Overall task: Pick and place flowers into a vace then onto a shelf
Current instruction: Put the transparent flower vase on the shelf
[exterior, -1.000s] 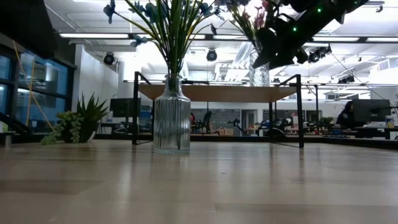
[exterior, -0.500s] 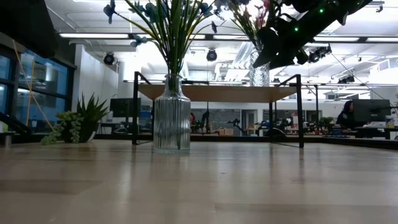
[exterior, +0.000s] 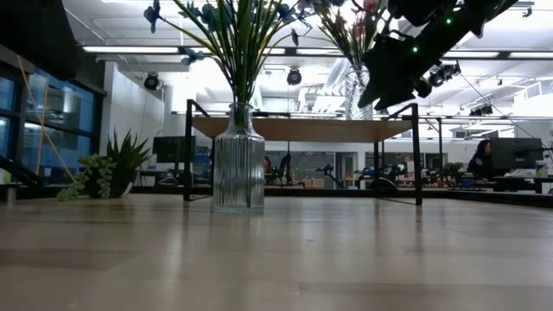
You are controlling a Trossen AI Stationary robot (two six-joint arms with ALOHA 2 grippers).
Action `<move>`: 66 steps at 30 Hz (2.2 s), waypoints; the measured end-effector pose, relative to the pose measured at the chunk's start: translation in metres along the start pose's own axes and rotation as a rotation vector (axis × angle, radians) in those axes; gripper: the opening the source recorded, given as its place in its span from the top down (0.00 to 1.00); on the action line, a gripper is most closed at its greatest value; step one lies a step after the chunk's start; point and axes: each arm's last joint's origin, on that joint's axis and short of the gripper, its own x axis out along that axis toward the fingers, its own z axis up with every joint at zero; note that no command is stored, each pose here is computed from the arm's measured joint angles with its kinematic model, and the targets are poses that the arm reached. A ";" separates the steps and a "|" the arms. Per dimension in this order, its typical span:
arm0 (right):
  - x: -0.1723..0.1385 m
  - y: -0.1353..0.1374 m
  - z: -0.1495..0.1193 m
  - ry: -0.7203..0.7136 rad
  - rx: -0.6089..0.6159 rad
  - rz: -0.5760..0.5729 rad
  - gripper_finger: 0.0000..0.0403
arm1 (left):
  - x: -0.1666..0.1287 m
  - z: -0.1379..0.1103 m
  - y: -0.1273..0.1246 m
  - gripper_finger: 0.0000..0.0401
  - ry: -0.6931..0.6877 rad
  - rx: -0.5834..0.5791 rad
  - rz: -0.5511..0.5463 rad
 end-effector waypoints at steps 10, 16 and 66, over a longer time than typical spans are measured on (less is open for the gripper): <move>-0.001 0.000 0.000 0.000 -0.002 0.003 0.34 | 0.000 0.000 0.000 0.72 0.000 0.000 0.000; -0.012 -0.005 0.001 -0.002 -0.001 0.012 0.34 | 0.000 0.000 0.000 0.72 0.000 0.000 0.000; -0.170 0.022 -0.048 0.170 0.075 0.843 0.34 | 0.050 -0.039 -0.016 0.72 -0.132 0.017 0.018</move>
